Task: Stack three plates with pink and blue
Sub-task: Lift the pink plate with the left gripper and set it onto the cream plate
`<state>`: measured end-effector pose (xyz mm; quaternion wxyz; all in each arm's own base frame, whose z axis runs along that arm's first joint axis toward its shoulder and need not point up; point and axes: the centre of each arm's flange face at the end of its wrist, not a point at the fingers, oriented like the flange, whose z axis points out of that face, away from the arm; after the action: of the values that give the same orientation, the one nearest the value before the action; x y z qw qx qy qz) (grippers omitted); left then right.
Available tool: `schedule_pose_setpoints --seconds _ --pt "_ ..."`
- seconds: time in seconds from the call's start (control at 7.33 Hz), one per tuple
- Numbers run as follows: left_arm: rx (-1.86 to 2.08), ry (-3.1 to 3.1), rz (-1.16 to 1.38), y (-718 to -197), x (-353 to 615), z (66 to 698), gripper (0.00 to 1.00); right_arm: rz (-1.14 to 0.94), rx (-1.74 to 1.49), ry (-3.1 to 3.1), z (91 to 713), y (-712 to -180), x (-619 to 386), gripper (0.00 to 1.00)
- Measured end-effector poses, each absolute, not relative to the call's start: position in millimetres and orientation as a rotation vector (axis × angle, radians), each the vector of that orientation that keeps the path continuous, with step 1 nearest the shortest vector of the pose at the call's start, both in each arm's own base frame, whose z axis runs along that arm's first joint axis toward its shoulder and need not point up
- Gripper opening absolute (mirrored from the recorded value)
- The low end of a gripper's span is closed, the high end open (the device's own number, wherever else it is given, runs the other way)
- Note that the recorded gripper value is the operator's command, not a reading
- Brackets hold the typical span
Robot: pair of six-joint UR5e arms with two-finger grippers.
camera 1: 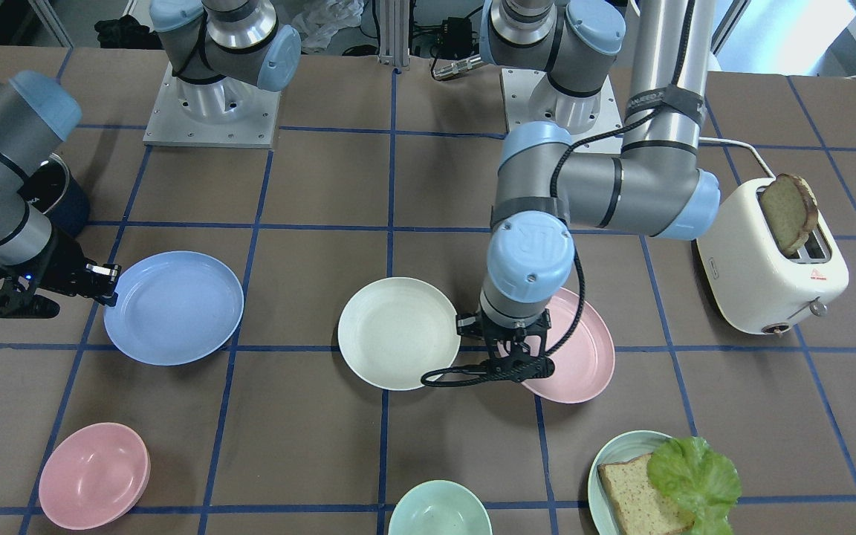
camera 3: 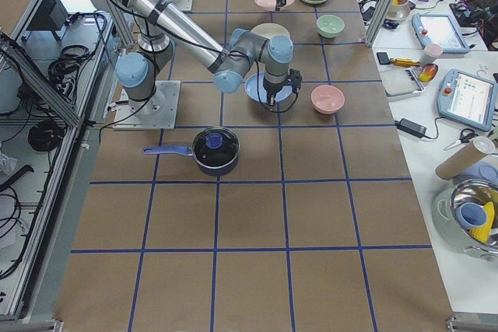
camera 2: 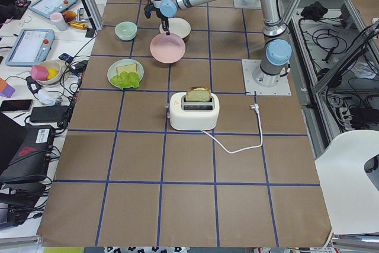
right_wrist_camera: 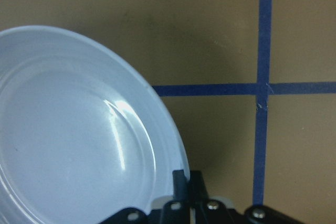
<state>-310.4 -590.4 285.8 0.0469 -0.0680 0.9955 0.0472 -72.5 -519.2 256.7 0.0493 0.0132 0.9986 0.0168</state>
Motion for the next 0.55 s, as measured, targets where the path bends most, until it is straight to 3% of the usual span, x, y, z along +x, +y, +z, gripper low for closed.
schedule_pose_setpoints --seconds 0.55 --pt "-0.322 3.035 0.082 -587 -429 269 0.00 0.030 0.059 3.053 273 -532 -72 0.00"
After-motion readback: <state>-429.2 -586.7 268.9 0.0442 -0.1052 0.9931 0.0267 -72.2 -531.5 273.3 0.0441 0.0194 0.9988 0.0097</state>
